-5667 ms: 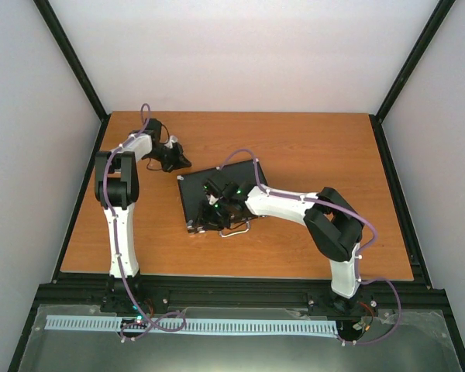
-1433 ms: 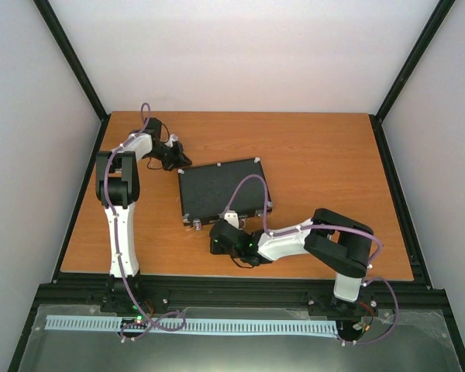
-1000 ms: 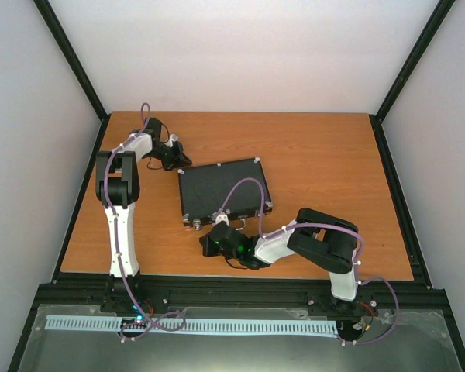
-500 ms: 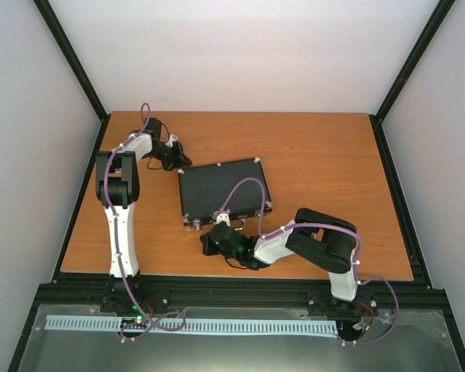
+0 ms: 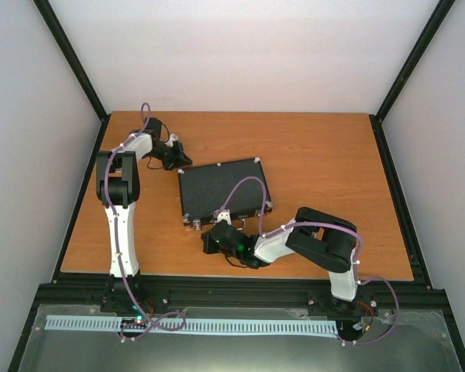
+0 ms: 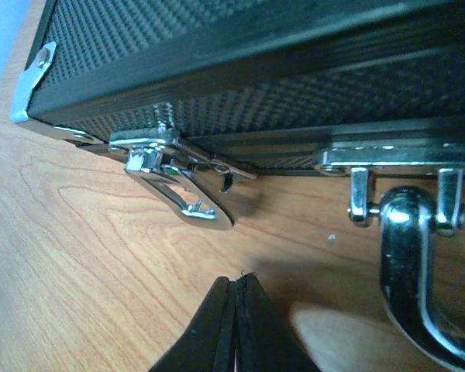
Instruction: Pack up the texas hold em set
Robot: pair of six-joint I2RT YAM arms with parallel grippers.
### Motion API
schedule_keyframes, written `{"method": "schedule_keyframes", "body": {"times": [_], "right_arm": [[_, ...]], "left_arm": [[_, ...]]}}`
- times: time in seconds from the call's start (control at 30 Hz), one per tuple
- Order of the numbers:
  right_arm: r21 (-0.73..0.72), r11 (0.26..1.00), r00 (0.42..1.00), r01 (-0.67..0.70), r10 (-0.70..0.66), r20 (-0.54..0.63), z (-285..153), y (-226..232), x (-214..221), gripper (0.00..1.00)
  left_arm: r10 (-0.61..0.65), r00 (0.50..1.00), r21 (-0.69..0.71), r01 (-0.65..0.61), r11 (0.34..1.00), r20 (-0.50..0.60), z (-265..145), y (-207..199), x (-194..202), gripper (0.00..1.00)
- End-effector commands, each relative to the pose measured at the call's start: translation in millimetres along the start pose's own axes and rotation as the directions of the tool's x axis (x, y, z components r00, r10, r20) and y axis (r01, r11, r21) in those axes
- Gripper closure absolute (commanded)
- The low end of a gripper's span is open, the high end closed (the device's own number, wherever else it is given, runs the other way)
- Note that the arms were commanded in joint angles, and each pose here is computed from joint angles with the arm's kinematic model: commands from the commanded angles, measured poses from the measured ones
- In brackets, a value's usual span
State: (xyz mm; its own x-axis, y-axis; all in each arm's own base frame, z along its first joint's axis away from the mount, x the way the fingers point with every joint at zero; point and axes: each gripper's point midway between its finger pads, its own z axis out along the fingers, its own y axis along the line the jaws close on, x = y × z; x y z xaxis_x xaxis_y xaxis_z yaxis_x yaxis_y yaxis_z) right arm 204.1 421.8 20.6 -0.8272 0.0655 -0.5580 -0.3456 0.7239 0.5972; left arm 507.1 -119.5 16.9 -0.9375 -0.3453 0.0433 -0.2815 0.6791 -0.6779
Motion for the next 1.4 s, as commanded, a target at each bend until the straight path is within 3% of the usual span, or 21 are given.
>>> {"method": "schedule_keyframes", "body": {"times": [0.0,0.5,1.03,1.13,1.37], "right_arm": [[0.03,0.999,0.999,0.016,-0.017,0.028,1.2,-8.7,-9.4,0.97],[-0.037,0.998,0.999,0.046,-0.046,0.01,14.2,11.9,-21.2,0.97],[0.135,0.99,0.995,0.026,-0.013,-0.095,27.0,-31.9,-0.8,0.97],[0.111,0.992,0.993,0.062,-0.049,-0.112,11.8,-26.5,1.0,0.97],[-0.11,0.978,0.976,0.177,-0.188,-0.108,-11.7,13.9,0.5,0.97]], "left_arm": [[-0.07,0.997,-0.16,0.063,0.985,-0.039,29.7,58.1,10.7,0.99],[-0.074,0.996,-0.167,0.065,0.984,-0.043,30.9,61.4,12.1,0.99],[-0.091,0.994,-0.165,0.082,0.983,-0.051,35.6,66.0,16.4,0.99],[-0.092,0.995,-0.16,0.083,0.984,-0.048,35.3,64.2,13.7,0.99],[-0.085,0.995,-0.166,0.076,0.983,-0.047,34.8,64.2,11.8,0.99]]}}
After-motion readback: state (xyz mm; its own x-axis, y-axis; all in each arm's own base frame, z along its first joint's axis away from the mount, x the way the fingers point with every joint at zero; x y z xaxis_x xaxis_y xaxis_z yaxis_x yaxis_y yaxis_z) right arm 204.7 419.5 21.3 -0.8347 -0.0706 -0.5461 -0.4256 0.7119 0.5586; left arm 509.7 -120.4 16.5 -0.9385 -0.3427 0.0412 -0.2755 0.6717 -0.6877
